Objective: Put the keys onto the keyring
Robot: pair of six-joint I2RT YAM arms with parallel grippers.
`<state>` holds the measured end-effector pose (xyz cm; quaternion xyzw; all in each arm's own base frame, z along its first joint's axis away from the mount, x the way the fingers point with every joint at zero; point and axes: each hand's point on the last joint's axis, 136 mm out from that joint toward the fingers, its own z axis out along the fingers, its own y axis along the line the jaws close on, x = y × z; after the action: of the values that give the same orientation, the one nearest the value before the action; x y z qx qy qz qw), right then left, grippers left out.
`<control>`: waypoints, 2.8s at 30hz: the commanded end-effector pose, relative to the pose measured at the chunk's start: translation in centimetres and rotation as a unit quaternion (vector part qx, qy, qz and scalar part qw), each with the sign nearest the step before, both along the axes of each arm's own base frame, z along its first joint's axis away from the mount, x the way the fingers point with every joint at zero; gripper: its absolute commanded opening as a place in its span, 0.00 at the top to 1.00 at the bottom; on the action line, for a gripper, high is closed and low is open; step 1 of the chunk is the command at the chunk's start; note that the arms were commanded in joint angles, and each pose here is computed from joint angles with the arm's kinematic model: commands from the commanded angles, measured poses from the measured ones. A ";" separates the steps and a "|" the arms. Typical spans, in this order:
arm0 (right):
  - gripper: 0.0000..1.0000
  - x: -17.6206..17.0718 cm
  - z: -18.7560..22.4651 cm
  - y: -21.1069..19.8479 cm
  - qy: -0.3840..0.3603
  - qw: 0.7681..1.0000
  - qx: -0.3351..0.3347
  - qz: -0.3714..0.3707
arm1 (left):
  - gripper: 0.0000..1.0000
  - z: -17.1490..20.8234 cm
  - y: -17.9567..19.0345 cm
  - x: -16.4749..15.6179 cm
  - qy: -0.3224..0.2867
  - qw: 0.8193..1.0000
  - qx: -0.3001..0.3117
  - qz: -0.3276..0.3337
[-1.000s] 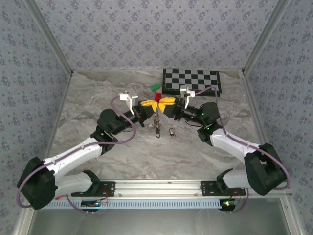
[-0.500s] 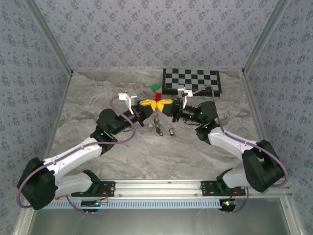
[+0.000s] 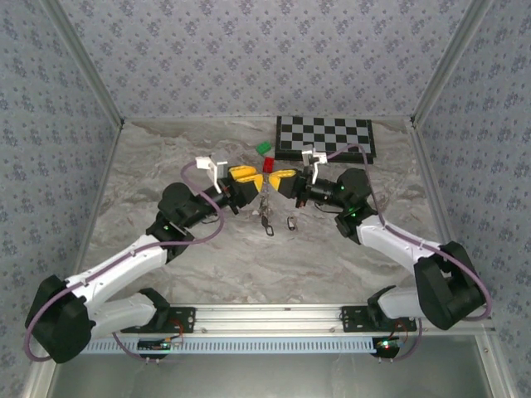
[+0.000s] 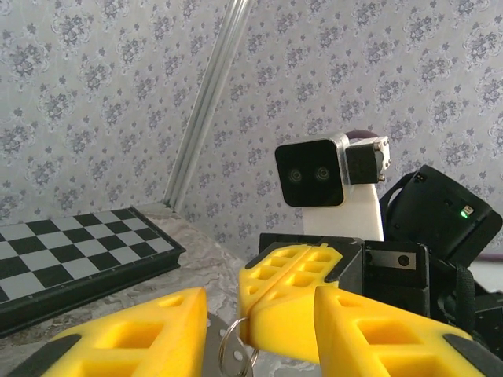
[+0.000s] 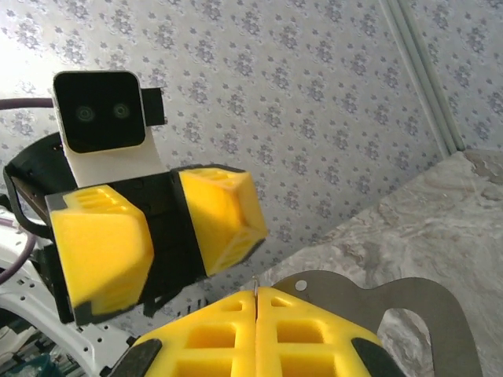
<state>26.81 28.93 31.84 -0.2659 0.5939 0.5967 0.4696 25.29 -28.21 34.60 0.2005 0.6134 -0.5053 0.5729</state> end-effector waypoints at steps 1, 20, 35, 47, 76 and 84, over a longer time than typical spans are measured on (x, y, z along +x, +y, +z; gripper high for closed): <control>1.00 -0.9 2.0 -0.4 -0.047 0.999 -0.017 0.006 | 0.59 2.0 0.4 -0.6 -0.016 1.000 0.006 -0.020; 1.00 -1.9 2.1 0.0 -0.059 0.995 -0.067 0.046 | 0.60 0.2 -1.1 -1.0 0.007 0.993 0.024 -0.116; 1.00 -1.9 2.1 0.2 -0.057 0.995 -0.066 0.050 | 0.65 -0.1 -1.5 -1.1 0.014 0.990 0.020 -0.136; 1.00 -1.7 2.1 0.2 -0.055 0.995 -0.064 0.048 | 0.72 -0.3 -1.9 -1.4 0.019 0.987 0.020 -0.155; 1.00 -2.4 2.0 0.5 -0.060 0.994 -0.070 0.062 | 0.87 -0.1 -2.3 -1.7 0.019 0.984 0.019 -0.178; 1.00 -1.7 1.9 0.0 -0.060 0.995 -0.071 0.041 | 0.87 0.1 -2.3 -2.3 0.017 0.981 0.016 -0.192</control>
<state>24.88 29.20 31.85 -0.3490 0.6119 0.5630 0.4323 23.86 -30.42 32.16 0.2913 0.6179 -0.5841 0.4384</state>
